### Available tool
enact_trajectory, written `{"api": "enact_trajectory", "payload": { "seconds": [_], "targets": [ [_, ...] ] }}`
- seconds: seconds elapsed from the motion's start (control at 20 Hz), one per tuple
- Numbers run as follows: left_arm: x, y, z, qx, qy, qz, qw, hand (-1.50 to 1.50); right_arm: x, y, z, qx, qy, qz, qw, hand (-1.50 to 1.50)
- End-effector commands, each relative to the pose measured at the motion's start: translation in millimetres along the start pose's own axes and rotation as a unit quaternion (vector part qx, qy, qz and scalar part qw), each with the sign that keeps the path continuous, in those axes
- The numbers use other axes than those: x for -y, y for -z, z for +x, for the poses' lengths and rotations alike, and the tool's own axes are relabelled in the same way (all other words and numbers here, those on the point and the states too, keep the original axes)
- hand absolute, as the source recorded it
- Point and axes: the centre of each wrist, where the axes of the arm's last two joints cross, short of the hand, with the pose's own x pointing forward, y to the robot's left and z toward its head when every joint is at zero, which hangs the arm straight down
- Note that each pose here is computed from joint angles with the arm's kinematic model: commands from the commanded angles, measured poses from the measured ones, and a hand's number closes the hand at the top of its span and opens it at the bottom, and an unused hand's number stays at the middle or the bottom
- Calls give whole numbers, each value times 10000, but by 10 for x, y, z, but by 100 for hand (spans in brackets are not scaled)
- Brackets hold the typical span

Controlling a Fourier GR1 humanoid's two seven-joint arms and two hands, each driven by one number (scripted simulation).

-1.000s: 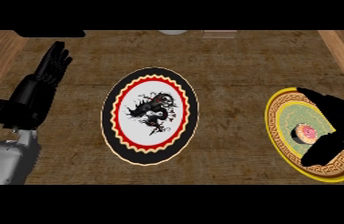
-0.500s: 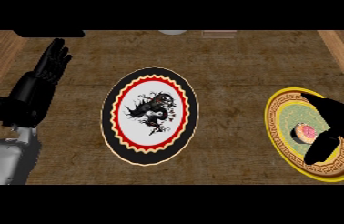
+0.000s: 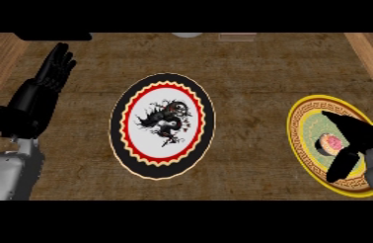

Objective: Pick the cupcake from the plate and place it in the plate

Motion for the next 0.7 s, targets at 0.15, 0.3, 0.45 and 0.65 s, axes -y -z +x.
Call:
{"api": "enact_trajectory", "payload": {
  "seconds": [0.15, 0.3, 0.45, 0.65],
  "targets": [
    [130, -78, 96, 37, 28, 54, 10000, 0, -104, 335, -105, -274, -102, 144, 9995, -150],
    [107, 17, 154, 95, 38, 51, 9999, 0, -278, 259, 29, -186, -392, 90, 9990, -150],
    [14, 89, -42, -30, 13, -25, 10000, 0, -315, 215, 87, 502, -32, -962, 9941, 150],
    [211, -31, -48, -27, -37, 27, 10000, 0, -77, 321, -191, 362, -264, -1505, 9876, 150]
  ]
}}
